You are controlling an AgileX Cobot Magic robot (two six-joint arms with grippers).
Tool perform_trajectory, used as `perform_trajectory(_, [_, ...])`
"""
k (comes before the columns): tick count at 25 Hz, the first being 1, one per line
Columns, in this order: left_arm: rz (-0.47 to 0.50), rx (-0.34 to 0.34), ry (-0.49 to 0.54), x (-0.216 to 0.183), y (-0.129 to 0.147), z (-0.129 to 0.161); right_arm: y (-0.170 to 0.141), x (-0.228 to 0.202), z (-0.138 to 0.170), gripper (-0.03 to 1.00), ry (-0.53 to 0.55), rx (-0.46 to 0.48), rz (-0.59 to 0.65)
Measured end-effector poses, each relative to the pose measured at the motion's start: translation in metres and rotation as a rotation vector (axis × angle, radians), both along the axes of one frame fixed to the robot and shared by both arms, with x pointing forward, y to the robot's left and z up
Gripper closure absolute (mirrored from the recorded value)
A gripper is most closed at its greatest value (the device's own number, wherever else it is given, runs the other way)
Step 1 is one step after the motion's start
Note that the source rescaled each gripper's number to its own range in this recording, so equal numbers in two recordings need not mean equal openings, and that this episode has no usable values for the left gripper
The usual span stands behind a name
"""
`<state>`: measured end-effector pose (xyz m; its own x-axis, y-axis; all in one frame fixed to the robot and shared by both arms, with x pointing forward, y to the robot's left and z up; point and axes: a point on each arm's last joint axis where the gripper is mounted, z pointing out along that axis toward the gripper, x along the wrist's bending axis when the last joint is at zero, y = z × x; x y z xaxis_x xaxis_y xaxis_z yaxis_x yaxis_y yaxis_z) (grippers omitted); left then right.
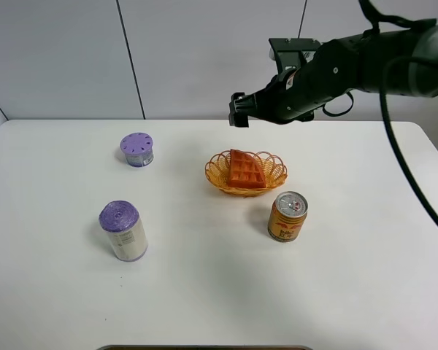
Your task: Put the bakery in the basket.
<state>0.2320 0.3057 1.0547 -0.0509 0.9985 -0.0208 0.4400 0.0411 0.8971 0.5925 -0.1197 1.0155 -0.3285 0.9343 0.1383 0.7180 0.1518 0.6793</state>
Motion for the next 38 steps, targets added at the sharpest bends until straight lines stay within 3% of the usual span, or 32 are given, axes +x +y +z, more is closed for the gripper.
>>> perform_trajectory(12, [0.000,0.000,0.000,0.000,0.000,0.000,-0.026,-0.051,0.087,0.05,-0.081,-0.012,0.038])
perform_trajectory(24, [0.000,0.000,0.000,0.000,0.000,0.000,-0.072,-0.134,0.171,0.05,-0.239,-0.044,0.066])
perform_trajectory(29, [0.000,0.000,0.000,0.000,0.000,0.000,-0.098,-0.180,0.203,0.05,-0.358,-0.039,0.047])
perform_trajectory(33, [0.000,0.000,0.000,0.000,0.000,0.000,-0.120,-0.216,0.223,0.05,-0.473,-0.034,0.023])
perform_trajectory(38, [0.000,0.000,0.000,0.000,0.000,0.000,-0.141,-0.247,0.225,0.05,-0.519,-0.065,-0.010])
